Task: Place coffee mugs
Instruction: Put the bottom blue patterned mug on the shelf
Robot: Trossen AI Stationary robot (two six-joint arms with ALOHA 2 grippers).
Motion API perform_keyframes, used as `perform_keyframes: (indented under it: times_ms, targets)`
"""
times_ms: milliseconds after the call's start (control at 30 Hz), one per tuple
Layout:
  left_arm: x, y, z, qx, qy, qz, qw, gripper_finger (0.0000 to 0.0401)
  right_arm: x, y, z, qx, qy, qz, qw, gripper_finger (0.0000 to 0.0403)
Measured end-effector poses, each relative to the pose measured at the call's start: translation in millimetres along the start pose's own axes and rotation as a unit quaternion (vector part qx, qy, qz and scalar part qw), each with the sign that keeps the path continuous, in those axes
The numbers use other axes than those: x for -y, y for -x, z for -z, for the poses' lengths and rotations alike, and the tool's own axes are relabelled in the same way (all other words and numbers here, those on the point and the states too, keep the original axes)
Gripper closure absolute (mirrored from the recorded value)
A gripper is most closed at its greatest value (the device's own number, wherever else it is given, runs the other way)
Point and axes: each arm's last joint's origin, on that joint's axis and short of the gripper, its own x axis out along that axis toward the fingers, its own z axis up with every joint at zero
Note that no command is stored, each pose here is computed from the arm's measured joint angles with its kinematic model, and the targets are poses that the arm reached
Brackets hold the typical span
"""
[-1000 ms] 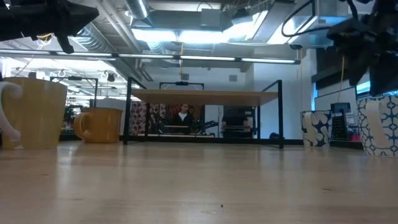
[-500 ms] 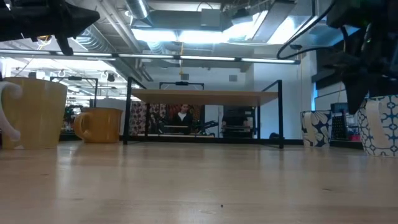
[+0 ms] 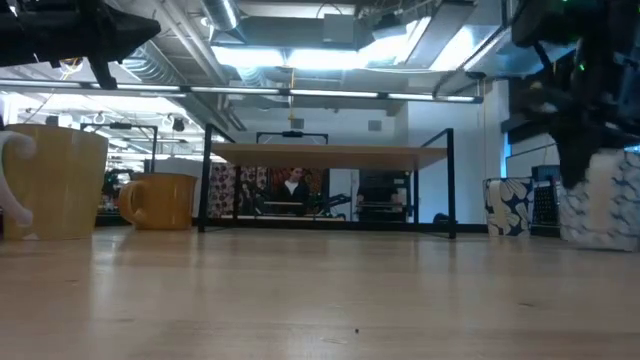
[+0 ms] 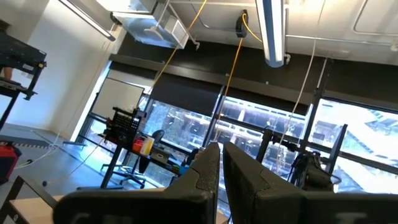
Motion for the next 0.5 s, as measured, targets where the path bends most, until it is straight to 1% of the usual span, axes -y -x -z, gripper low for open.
perform_keyframes:
  times_ms: [133,200,233,333,433,500]
  targets:
    - [0.0,0.0,-0.1,0.000,0.000,0.000,1.000,0.0386,-16.8,18.4,-5.8,0.010,0.050,-0.049,0.997,0.0394]
    - [0.0,0.0,-0.1,0.000,0.000,0.000,1.000,0.0386,-32.2,30.0,-10.1,0.020,0.075,-0.089,0.993,0.0392]
    - [0.0,0.0,-0.1,0.000,0.000,0.000,1.000,0.0386,-38.6,35.9,-12.1,0.023,0.086,-0.099,0.991,0.0391]
    - [0.0,0.0,-0.1,0.000,0.000,0.000,1.000,0.0386,-57.9,49.4,-17.5,0.032,0.149,-0.105,0.983,0.0396]
    - [0.0,0.0,-0.1,0.000,0.000,0.000,1.000,0.0386,-83.4,65.8,-24.5,0.049,0.204,-0.125,0.970,0.0395]
    - [0.0,0.0,-0.1,0.000,0.000,0.000,1.000,0.0386,-98.2,74.0,-28.6,0.060,0.241,-0.125,0.961,0.0396]
